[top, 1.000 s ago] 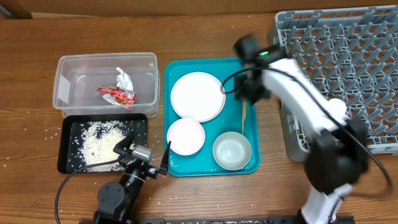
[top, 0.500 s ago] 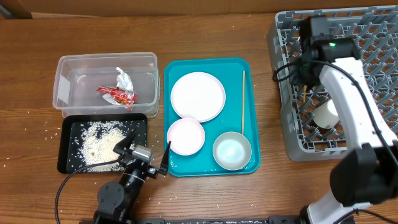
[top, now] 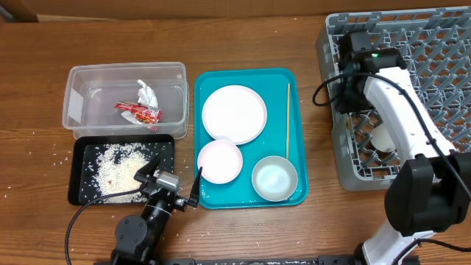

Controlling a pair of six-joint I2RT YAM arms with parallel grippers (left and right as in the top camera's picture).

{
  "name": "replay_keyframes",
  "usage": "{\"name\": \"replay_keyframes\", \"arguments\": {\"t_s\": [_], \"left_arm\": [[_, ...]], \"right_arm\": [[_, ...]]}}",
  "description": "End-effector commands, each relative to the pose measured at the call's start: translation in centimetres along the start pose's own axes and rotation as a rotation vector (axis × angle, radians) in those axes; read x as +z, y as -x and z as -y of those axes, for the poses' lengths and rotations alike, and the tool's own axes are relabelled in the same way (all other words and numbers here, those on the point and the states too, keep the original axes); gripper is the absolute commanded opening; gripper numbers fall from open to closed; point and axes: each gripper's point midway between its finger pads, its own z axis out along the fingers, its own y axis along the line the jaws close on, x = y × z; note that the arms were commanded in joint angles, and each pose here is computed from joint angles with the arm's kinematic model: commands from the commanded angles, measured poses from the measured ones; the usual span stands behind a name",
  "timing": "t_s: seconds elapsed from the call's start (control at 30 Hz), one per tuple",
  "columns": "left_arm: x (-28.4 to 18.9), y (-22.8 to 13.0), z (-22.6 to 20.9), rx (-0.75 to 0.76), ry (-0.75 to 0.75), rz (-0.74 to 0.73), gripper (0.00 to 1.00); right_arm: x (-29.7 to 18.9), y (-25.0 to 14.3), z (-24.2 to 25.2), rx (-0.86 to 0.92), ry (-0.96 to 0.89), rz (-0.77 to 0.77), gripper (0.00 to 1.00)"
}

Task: Sort waste into correct bins and load items into the dishwasher
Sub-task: 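Grasp one chopstick and carry it into the dish rack, then return the right gripper to the remaining chopstick on the tray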

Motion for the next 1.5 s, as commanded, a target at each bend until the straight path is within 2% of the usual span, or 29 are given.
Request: {"name": "replay_keyframes", "arguments": {"t_s": [0.0,0.17,0.23,0.4,0.57,0.8,0.87,1.2,1.33,1.47], "left_arm": [[0.0,0.0,-0.1,0.002,0.006,0.005,1.0],[0.0,0.0,-0.1,0.002,0.006,0.005,1.0],[0.0,0.0,-0.1,0.002,0.006,0.005,1.0],[0.0,0.0,-0.1,0.002,0.006,0.005,1.0],[0.0,0.0,-0.1,0.002,0.006,0.005,1.0],[0.0,0.0,-0.1,0.002,0.006,0.005,1.0],[0.0,0.0,-0.1,0.002,0.006,0.005,1.0],[0.0,0.0,-0.1,0.002,0.006,0.005,1.0],[0.0,0.0,-0.1,0.002,0.006,0.005,1.0],[0.0,0.0,-0.1,0.002,0.006,0.005,1.0]], "right_arm": [[-1.6,0.8,-4.1,-0.025,0.189,0.033,0.41],[-4.5,0.0,-11.7,-0.076,0.571,0.015,0.42],[-5.4,-0.2,-13.5,-0.09,0.642,0.012,0.42],[-4.2,0.1,-14.5,0.044,0.51,0.012,0.42],[-0.7,0.2,-14.4,0.162,0.329,0.071,0.48],[4.9,-2.5,-14.8,0.22,0.3,0.049,0.47],[5.8,-3.4,-14.8,0.218,0.295,0.033,0.36],[7.4,-4.8,-16.5,0.175,0.345,-0.034,0.35],[7.3,-4.7,-16.6,0.171,0.349,-0.03,0.21],[7.3,-4.7,-16.7,0.171,0.357,-0.033,0.15]]}}
